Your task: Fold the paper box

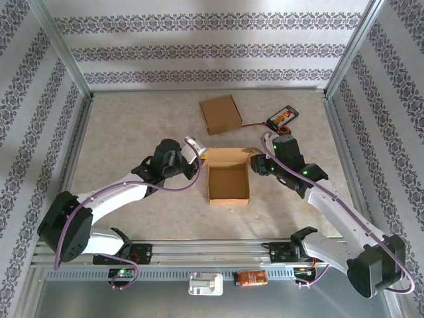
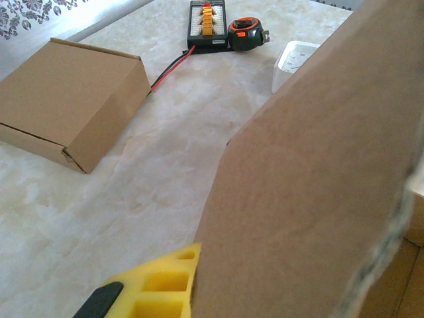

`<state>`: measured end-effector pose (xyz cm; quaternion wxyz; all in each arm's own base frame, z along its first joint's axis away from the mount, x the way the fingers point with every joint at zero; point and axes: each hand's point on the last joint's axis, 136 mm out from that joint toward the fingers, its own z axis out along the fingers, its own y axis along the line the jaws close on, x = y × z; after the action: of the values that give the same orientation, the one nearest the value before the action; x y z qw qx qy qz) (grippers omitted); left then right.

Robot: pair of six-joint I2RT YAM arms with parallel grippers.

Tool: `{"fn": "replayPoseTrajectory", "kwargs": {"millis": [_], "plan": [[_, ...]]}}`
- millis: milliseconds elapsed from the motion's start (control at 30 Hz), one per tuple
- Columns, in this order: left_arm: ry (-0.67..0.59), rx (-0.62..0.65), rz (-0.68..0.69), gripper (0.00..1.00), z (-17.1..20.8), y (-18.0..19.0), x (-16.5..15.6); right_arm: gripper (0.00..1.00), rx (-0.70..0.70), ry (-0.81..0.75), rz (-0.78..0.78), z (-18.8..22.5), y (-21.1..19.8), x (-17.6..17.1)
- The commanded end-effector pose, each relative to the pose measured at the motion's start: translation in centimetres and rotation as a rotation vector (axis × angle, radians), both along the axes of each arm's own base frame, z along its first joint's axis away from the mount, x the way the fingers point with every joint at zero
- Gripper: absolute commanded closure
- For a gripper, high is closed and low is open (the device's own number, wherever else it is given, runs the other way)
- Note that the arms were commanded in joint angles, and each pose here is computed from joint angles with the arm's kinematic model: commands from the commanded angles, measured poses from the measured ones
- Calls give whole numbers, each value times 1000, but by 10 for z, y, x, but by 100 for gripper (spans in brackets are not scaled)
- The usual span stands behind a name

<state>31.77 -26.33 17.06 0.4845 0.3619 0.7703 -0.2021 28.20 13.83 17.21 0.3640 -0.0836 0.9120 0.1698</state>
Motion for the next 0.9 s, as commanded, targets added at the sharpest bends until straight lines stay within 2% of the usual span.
{"fn": "replayPoseTrajectory", "kwargs": {"millis": [0,233,367,567,733,867], "plan": [[-12,3,-9,92,6,-6,2,68,26,-54,4,5,2,5],[1,-29,-35,92,6,-11,-1,75,52,-53,31,2,12,6],[20,-52,-7,92,9,-11,1,83,61,-47,23,1,14,6],[213,-182,143,93,8,-22,8,87,131,11,-62,0,16,3],[322,-271,279,98,0,-27,9,88,192,73,-163,-2,12,0],[404,-342,332,99,-3,-28,8,88,238,118,-189,-5,15,-5]]}}
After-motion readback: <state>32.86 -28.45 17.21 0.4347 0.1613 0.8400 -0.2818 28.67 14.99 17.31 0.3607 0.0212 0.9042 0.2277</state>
